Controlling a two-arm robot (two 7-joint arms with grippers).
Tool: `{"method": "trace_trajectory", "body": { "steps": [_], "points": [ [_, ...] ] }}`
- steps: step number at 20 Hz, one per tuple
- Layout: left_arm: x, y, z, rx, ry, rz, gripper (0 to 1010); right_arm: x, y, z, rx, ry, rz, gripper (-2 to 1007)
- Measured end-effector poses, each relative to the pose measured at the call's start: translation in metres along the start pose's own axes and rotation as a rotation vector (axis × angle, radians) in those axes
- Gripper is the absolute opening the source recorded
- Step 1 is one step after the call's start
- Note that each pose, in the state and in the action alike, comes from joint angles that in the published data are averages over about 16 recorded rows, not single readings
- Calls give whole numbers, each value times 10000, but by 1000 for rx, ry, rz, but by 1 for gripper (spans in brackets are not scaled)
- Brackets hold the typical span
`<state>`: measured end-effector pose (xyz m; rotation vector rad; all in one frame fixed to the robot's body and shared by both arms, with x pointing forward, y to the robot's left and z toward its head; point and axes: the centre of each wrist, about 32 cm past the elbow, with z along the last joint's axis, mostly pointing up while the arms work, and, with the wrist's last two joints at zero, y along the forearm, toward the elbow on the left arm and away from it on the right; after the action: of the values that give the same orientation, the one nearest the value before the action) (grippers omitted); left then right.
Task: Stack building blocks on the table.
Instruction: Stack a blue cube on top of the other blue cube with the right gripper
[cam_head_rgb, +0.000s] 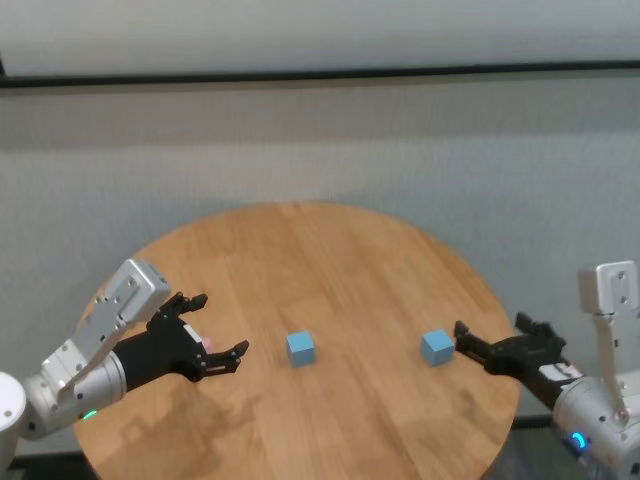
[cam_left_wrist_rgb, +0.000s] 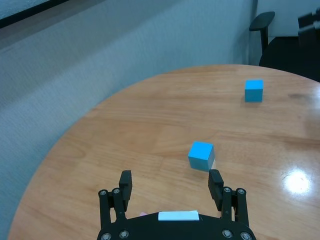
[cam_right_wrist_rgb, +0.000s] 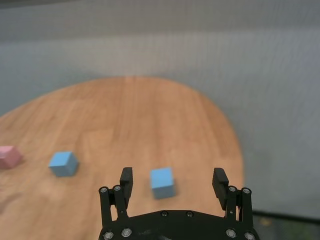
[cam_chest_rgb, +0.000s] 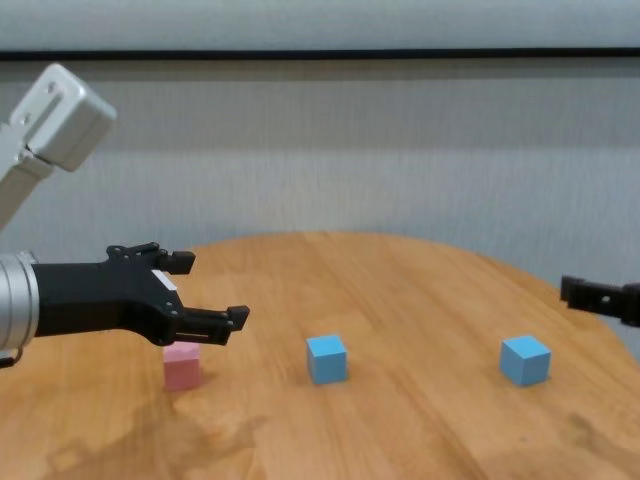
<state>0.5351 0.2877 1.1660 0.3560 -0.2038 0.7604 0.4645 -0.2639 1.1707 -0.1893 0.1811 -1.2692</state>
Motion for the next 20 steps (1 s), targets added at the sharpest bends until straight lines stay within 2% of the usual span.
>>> {"method": "trace_trajectory", "body": {
  "steps": [4,8,14,20],
  "points": [
    [-1,-5,2,0,1,-1,1003,-79,4,-15,-35,62,7,1004],
    [-1,-9,2,0,2,-1,1003,-143,22,-47,-60,89,12,1005],
    [-2,-12,3,0,3,-2,1003,-196,64,-118,-80,79,8,1005],
    [-3,-14,3,0,3,-2,1003,-197,123,-208,-91,40,-15,1005]
  ]
}}
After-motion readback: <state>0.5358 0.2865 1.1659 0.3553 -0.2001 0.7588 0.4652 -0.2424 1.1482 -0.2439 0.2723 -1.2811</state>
